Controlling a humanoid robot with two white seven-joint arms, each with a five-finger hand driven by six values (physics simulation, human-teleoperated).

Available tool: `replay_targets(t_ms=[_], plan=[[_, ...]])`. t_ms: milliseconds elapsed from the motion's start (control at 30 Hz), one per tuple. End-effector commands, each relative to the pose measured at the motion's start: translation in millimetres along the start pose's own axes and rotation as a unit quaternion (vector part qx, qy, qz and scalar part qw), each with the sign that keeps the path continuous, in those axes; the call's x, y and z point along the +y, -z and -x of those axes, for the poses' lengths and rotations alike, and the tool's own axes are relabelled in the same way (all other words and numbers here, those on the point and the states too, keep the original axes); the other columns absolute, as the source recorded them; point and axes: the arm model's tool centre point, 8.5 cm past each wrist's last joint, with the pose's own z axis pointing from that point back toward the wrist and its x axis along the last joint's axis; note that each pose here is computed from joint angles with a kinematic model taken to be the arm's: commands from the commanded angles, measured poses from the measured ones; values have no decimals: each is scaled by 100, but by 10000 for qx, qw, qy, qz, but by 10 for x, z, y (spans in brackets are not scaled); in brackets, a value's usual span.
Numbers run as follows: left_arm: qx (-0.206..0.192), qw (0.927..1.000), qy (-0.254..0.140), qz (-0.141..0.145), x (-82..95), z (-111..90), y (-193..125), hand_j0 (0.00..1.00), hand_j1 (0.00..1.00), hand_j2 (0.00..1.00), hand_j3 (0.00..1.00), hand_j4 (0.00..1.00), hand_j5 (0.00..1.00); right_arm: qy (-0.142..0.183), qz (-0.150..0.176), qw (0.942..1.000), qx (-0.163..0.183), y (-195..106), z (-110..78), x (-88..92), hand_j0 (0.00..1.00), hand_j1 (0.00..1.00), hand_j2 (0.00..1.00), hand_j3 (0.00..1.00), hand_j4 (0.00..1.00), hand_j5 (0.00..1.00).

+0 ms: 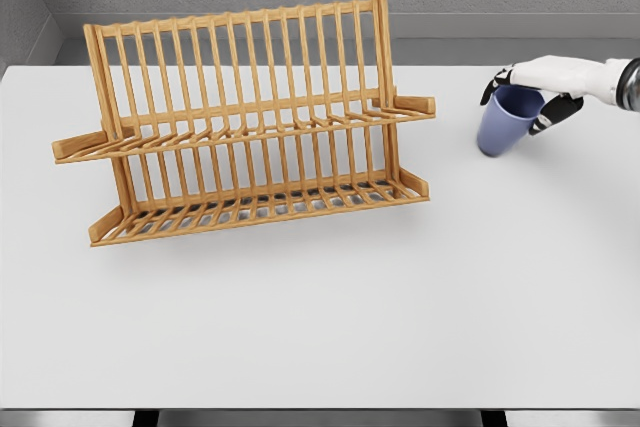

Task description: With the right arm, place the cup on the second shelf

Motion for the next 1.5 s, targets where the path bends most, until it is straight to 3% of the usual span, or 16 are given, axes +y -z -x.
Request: replay_targets(t_ms=[0, 433, 767, 1100, 1267, 1467], plan=[[0, 10000, -3, 2, 0, 0, 0, 100, 100, 100, 100, 100, 100, 13, 41, 10000, -18, -7, -6, -19, 65, 65, 65, 65, 65, 65], [0, 10000, -3, 2, 0, 0, 0, 100, 100, 100, 100, 100, 100, -148, 494, 9986, -110, -133, -64, -380, 65, 65, 65, 65, 65, 65], [0, 10000, -3, -6, 1, 0, 0, 100, 100, 100, 100, 100, 100, -177, 1061, 9941, -146, -359, -32, -690, 65, 65, 65, 65, 65, 65], [8, 10000, 4, 4, -3, 10, -1, 100, 100, 100, 100, 100, 100, -1003, 1363, 9825, -781, -409, -642, -1014, 65, 65, 65, 65, 65, 65], [0, 10000, -3, 2, 0, 0, 0, 100, 100, 100, 100, 100, 100, -1436, 1459, 9721, -1141, -443, -988, -1092, 65, 65, 65, 65, 65, 65], [0, 10000, -3, -6, 1, 0, 0, 100, 100, 100, 100, 100, 100, -1965, 1556, 9538, -1655, -491, -1379, -1138, 65, 65, 65, 65, 65, 65]])
